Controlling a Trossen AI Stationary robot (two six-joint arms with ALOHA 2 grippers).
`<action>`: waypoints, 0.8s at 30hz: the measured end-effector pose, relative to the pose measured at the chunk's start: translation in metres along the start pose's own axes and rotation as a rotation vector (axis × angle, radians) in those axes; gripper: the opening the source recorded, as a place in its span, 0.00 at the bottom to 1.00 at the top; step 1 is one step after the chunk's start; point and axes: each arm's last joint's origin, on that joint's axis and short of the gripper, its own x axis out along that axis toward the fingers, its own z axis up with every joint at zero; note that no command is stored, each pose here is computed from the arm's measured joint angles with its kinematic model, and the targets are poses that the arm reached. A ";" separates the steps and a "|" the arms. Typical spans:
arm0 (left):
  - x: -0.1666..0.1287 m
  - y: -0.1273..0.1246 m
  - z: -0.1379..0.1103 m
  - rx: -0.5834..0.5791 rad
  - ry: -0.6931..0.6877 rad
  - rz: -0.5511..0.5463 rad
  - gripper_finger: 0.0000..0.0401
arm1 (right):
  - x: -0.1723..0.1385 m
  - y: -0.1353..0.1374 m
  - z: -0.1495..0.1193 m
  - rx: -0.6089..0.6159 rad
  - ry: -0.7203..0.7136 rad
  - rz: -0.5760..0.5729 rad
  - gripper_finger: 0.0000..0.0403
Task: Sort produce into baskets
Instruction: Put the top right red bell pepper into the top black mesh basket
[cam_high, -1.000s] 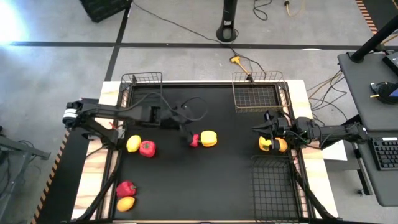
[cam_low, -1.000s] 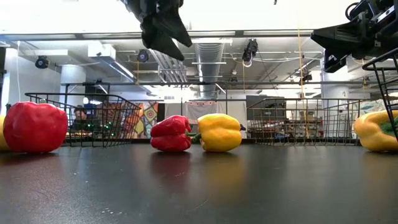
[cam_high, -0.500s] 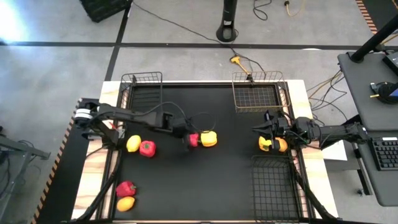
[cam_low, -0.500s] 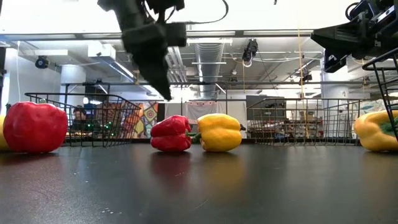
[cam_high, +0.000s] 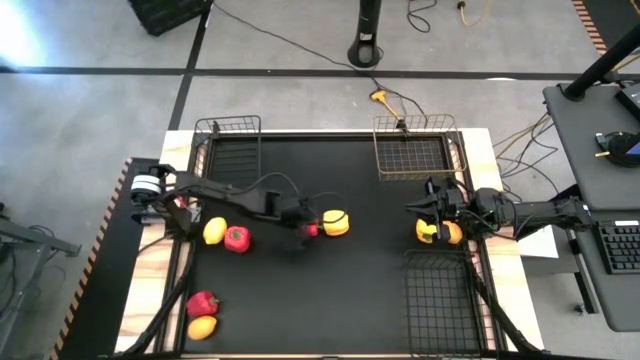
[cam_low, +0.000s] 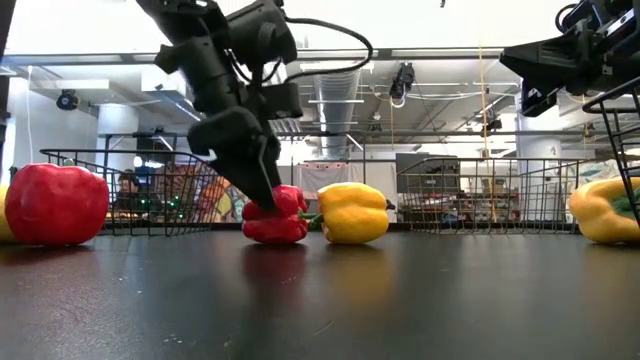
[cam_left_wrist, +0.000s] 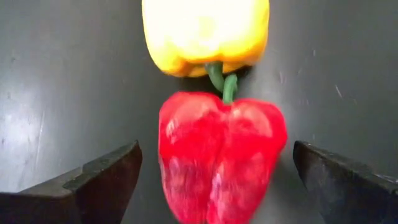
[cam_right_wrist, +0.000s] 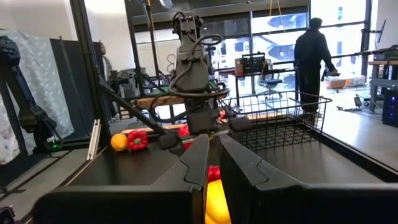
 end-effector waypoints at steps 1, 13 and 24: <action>0.002 0.000 0.001 0.000 -0.013 0.001 0.99 | 0.000 0.000 0.000 0.000 0.000 0.000 0.07; 0.033 -0.005 0.001 0.010 0.021 -0.035 0.98 | 0.000 0.000 0.000 0.000 0.000 0.000 0.07; 0.034 -0.005 0.003 -0.036 0.005 -0.027 0.85 | 0.000 0.000 0.000 0.000 0.000 -0.001 0.07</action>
